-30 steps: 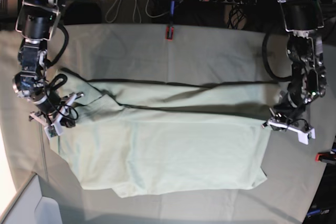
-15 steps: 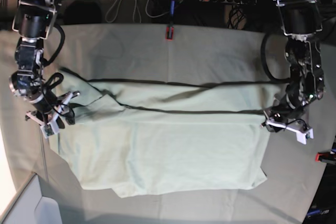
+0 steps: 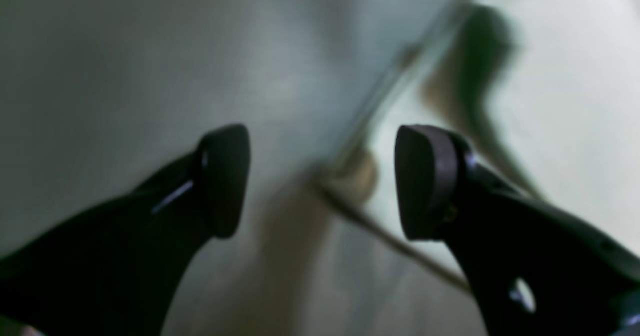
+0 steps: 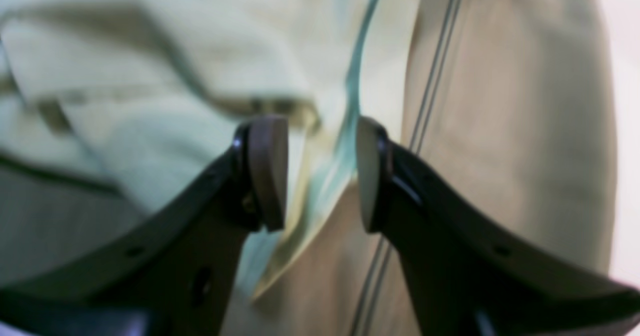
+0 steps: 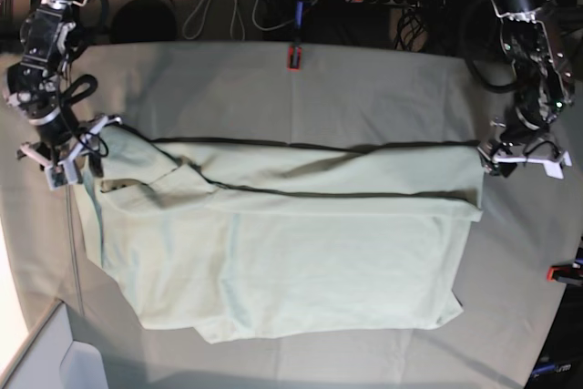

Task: Layout the t-shirt on the table in an organized manner, then fold the t-shirt properly
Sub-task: 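Pull the folded edge back with both grippers and release it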

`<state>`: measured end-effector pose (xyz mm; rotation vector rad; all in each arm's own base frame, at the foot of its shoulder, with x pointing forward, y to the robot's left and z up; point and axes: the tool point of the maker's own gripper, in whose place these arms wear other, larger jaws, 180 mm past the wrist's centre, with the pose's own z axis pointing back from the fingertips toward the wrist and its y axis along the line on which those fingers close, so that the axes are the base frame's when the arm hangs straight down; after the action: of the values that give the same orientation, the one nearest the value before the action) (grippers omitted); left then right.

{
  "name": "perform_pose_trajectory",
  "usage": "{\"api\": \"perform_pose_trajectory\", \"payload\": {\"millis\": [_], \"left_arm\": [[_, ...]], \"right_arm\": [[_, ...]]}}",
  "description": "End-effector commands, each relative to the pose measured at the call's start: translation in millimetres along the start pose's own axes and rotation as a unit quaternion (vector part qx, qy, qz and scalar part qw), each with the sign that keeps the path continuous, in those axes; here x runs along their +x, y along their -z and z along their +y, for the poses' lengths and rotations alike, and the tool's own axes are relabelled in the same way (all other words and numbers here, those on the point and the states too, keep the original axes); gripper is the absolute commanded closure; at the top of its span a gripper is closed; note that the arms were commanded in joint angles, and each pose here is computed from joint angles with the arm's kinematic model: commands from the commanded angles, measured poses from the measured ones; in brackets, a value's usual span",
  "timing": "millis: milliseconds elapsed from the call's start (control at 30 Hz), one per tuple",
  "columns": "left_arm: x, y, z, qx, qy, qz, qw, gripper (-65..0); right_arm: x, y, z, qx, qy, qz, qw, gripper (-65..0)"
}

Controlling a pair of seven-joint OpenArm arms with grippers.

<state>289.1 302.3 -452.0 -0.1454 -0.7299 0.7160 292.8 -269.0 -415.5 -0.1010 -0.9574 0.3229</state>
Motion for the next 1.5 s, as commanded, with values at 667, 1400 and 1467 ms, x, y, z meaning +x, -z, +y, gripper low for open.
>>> {"api": "perform_pose_trajectory", "payload": {"millis": [667,1400,1467], "left_arm": [[-9.1,14.5,-28.7,-0.029,-0.001,0.018,0.999,-15.2],[20.2,3.1,-37.8,-0.041,0.014,-0.019,0.999,0.0],[23.4,2.1,-37.1,-0.04,0.017,-0.022,0.999,0.0]], "right_arm": [[-29.3,-22.9,4.9,-0.008,0.024,0.013,0.9996,-23.3],[-42.9,-17.4,30.9,0.009,0.059,0.023,0.9979,-21.6],[-43.9,-18.6,26.9,0.007,0.055,0.026,0.9982,-13.6]]}}
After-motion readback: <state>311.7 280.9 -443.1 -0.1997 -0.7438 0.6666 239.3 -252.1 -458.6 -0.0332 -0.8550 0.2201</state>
